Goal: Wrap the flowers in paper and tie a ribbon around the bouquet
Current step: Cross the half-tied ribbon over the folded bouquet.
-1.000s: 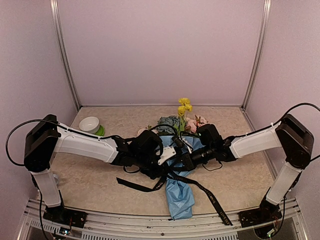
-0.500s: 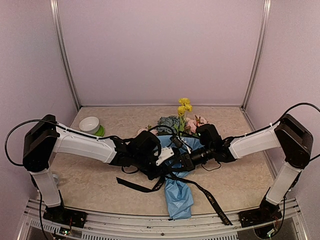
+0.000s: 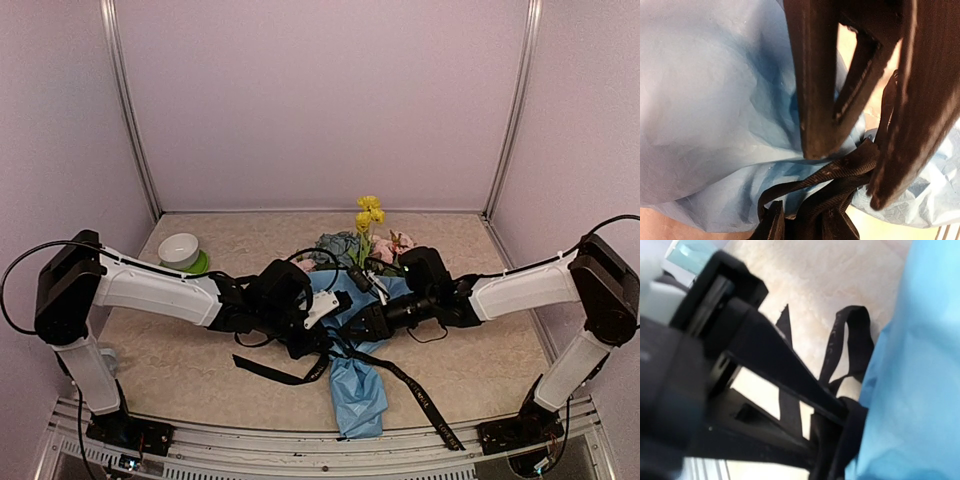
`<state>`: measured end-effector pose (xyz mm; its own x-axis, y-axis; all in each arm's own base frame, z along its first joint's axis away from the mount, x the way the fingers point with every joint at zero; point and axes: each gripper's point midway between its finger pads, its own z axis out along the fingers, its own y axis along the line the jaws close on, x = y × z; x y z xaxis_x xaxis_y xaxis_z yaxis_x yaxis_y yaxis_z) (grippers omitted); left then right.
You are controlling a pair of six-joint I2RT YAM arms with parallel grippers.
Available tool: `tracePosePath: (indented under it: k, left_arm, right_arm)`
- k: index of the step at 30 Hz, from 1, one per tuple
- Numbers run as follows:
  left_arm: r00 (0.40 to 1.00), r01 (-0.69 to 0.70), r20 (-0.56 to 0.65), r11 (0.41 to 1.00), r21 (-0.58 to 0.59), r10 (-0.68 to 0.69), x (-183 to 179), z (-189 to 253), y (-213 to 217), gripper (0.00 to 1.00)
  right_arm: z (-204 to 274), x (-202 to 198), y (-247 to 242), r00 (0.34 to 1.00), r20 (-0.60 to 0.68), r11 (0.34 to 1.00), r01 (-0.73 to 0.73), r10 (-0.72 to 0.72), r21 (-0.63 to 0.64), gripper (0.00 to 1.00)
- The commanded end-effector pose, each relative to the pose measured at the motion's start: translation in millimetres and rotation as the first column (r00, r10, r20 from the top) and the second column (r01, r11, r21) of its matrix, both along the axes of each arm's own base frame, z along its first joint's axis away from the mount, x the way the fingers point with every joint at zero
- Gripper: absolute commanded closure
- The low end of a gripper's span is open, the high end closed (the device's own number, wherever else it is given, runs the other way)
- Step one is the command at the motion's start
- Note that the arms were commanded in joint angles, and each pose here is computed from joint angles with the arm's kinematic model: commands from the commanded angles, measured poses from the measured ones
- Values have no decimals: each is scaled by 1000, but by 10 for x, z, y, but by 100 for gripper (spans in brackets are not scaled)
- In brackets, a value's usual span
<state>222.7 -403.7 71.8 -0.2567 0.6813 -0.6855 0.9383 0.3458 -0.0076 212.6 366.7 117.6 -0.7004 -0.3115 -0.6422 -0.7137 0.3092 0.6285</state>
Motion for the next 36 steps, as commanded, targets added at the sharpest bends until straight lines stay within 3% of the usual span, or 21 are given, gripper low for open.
tracePosePath:
  k: [1, 3, 6, 9, 17, 19, 21, 36]
  left_arm:
    - [1000, -11, -5, 999, -48, 10, 27, 105, -37, 73]
    - [1000, -14, -6, 999, -52, 13, 34, 118, -47, 73]
    - [1000, -7, -10, 998, -56, 7, 30, 127, -67, 73]
    - [1000, -5, -16, 999, -53, 4, 25, 107, -74, 73]
    - [999, -7, -33, 999, -51, 5, 3, 77, -58, 73]
    - [999, -5, -39, 998, -56, 3, 8, 78, -64, 75]
    - [999, -3, -50, 998, -58, 1, 4, 71, -71, 76]
    - [998, -20, -60, 998, -56, 17, 25, 51, -65, 76]
  right_arm:
    - [-94, -32, 62, 1000, -2, 1000, 9, -9, -22, 70]
    - [-123, -32, 73, 1000, -3, 999, 12, -12, -33, 76]
    - [-126, -31, 81, 1000, 0, 999, 15, -15, -36, 94]
    - [-120, -29, 78, 1000, 0, 999, 16, -16, -37, 99]
    - [-225, 7, 46, 997, -32, 994, 66, -69, -82, 89]
    - [-266, 6, 56, 997, -40, 994, 64, -68, -90, 91]
    - [-270, -6, 76, 997, -51, 995, 56, -60, -83, 100]
    - [249, -184, 105, 999, -37, 994, 2, 2, 114, 100]
